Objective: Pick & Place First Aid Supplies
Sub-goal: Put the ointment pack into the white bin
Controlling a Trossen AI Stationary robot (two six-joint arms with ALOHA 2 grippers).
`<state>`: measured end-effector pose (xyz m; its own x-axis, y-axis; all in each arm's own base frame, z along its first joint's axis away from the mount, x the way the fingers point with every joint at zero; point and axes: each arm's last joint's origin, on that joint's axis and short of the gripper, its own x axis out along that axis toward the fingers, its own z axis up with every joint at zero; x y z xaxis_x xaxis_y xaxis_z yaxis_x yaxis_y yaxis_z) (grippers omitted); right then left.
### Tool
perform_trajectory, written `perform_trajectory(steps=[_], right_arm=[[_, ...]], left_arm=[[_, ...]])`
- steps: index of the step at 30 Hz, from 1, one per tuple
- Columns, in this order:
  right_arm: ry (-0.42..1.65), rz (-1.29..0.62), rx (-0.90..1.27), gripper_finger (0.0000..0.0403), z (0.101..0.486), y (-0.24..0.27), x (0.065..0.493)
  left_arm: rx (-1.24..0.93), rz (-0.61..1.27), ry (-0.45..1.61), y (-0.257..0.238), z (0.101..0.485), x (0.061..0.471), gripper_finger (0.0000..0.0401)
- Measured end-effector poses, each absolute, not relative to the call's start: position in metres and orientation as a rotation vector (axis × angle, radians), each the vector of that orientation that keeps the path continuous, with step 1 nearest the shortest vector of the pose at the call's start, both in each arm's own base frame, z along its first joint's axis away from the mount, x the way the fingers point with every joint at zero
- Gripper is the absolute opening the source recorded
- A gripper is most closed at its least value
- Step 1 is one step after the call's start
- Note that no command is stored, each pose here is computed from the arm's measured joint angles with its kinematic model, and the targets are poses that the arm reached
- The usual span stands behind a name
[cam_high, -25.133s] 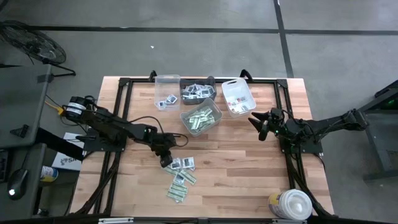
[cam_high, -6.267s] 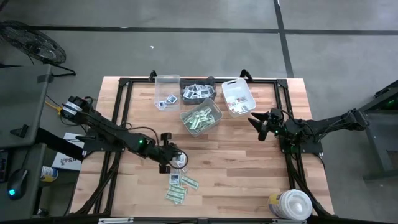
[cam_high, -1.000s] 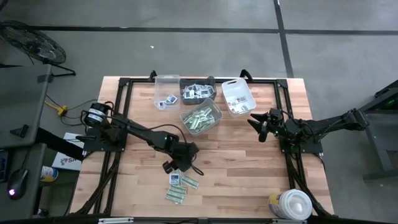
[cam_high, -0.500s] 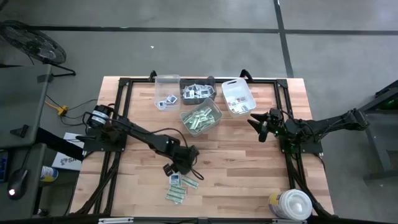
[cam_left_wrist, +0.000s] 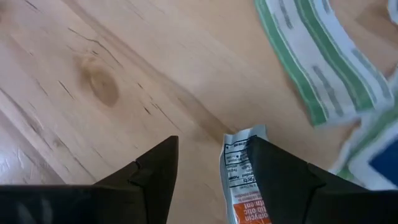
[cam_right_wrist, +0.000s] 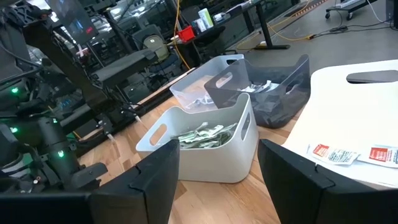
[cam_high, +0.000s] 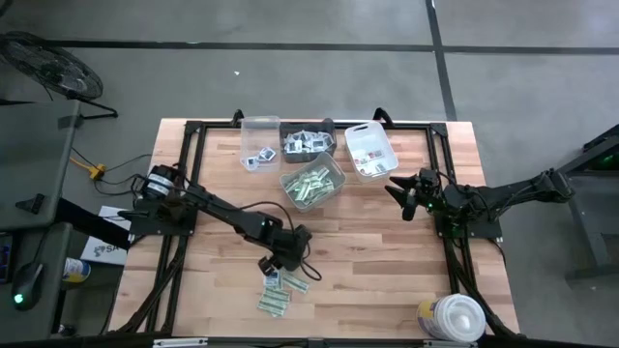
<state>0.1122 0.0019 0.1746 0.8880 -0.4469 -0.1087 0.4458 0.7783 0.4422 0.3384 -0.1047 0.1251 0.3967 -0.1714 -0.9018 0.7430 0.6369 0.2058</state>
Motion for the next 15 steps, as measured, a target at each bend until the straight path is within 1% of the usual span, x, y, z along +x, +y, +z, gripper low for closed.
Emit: perform_trajectory(steps=[11, 13, 15], right_arm=[[-0.004, -0.482, 0.478, 0.0211, 0.175, 0.002, 0.112], [-0.004, -0.482, 0.478, 0.0211, 0.175, 0.002, 0.112], [-0.004, -0.482, 0.478, 0.0211, 0.175, 0.002, 0.112]], left_arm=[[0.479, -0.611, 1.070, -0.106, 0.112, 0.339, 0.0201], [0.462, -0.607, 1.077, -0.106, 0.112, 0.339, 0.0196], [0.455, -0.605, 1.081, -0.106, 0.111, 0.339, 0.0183]])
